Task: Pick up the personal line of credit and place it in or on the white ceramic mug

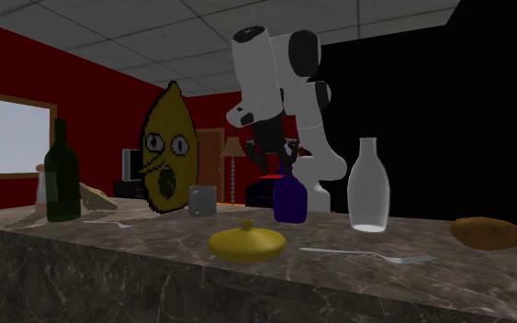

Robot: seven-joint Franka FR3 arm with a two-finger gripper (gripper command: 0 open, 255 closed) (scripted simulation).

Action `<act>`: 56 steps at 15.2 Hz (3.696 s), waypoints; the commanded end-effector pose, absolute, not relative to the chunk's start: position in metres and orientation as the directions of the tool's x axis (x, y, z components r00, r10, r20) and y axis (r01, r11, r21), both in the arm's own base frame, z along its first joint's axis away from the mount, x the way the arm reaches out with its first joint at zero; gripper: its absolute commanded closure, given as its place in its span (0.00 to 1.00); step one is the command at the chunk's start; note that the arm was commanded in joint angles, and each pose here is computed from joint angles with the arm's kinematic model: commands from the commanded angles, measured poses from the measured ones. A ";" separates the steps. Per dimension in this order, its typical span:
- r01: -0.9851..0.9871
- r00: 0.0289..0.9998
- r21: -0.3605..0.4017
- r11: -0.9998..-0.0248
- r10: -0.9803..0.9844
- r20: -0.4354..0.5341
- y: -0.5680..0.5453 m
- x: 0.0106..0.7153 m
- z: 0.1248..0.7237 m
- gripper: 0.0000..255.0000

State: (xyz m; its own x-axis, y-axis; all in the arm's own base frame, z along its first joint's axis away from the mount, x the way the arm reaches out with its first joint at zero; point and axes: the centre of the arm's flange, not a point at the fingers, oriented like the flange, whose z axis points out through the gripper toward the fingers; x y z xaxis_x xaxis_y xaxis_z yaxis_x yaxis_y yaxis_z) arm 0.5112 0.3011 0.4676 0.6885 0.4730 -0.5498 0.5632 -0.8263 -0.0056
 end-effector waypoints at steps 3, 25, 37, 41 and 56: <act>0.563 0.688 -0.006 -0.826 0.473 -0.550 0.288 0.513 0.481 1.00; 0.563 0.688 -0.006 -0.826 0.473 -0.550 0.001 0.557 0.490 1.00; 0.563 0.688 -0.006 -0.826 0.473 -0.550 -0.045 0.564 0.444 1.00; 0.563 0.688 -0.006 -0.826 0.473 -0.550 -0.045 0.564 0.423 1.00; 0.563 0.688 -0.006 -0.826 0.473 -0.550 -0.045 0.563 0.411 0.00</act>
State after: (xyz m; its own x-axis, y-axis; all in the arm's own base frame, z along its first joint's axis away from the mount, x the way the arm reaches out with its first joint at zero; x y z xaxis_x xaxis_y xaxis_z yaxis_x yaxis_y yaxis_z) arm 0.5634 -0.0454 0.4114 0.6885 0.4723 -0.5504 0.5629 -0.8265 -0.0052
